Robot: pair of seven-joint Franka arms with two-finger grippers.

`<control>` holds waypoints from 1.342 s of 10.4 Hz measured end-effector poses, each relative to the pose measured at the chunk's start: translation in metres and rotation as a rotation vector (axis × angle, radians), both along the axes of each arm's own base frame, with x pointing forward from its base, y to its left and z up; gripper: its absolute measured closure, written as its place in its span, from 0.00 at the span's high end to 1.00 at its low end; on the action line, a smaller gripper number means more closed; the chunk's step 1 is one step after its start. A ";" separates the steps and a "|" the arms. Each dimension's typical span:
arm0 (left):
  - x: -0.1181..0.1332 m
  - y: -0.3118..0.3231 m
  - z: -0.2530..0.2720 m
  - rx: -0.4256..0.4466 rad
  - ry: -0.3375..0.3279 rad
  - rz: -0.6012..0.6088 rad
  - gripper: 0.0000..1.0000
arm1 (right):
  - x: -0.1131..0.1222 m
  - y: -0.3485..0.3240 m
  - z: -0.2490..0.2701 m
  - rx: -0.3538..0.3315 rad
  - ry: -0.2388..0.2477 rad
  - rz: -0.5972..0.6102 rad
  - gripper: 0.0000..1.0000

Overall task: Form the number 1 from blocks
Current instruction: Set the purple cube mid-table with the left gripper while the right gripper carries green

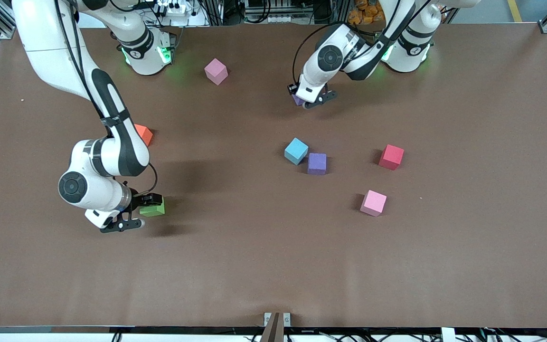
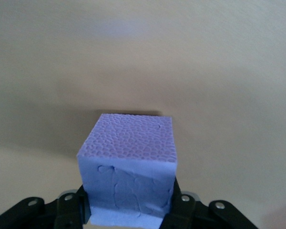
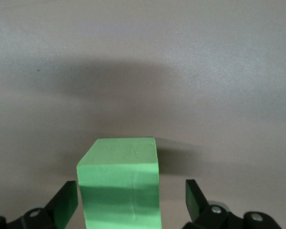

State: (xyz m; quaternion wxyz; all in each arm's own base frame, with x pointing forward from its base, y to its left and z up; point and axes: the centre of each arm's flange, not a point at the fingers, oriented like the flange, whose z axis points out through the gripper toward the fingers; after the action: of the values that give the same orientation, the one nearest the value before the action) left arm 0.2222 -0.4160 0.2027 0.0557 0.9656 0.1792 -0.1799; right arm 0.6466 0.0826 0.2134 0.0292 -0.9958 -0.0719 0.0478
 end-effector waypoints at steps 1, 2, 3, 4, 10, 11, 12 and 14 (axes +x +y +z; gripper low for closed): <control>-0.008 -0.012 0.010 -0.015 -0.031 -0.050 0.60 | 0.000 0.002 -0.002 -0.001 -0.003 0.004 0.99; -0.015 -0.022 0.019 -0.025 -0.062 -0.093 0.60 | 0.000 0.004 -0.004 -0.001 -0.002 0.006 0.86; -0.021 -0.032 0.026 -0.031 -0.090 -0.125 0.60 | 0.000 0.004 -0.004 -0.002 -0.002 0.007 0.74; -0.028 -0.042 0.031 -0.039 -0.113 -0.160 0.60 | 0.000 0.003 -0.003 -0.001 -0.004 0.004 0.62; -0.056 -0.074 0.021 -0.063 -0.093 -0.265 0.60 | 0.011 -0.003 0.062 0.012 -0.073 -0.056 0.59; -0.062 -0.077 0.013 -0.057 -0.076 -0.277 0.60 | 0.010 -0.001 0.084 0.026 -0.087 -0.071 0.59; -0.064 -0.078 0.006 -0.050 -0.067 -0.288 0.60 | 0.006 0.005 0.098 0.032 -0.092 -0.101 0.59; -0.063 -0.077 -0.002 -0.037 -0.058 -0.303 0.60 | -0.015 0.035 0.117 0.037 -0.091 -0.182 0.59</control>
State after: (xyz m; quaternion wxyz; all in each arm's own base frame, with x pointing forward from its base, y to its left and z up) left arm 0.1587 -0.4932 0.2010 0.0505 0.9852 0.0264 -0.1615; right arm 0.6315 0.1174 0.3300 0.0486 -0.9987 0.0169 -0.0015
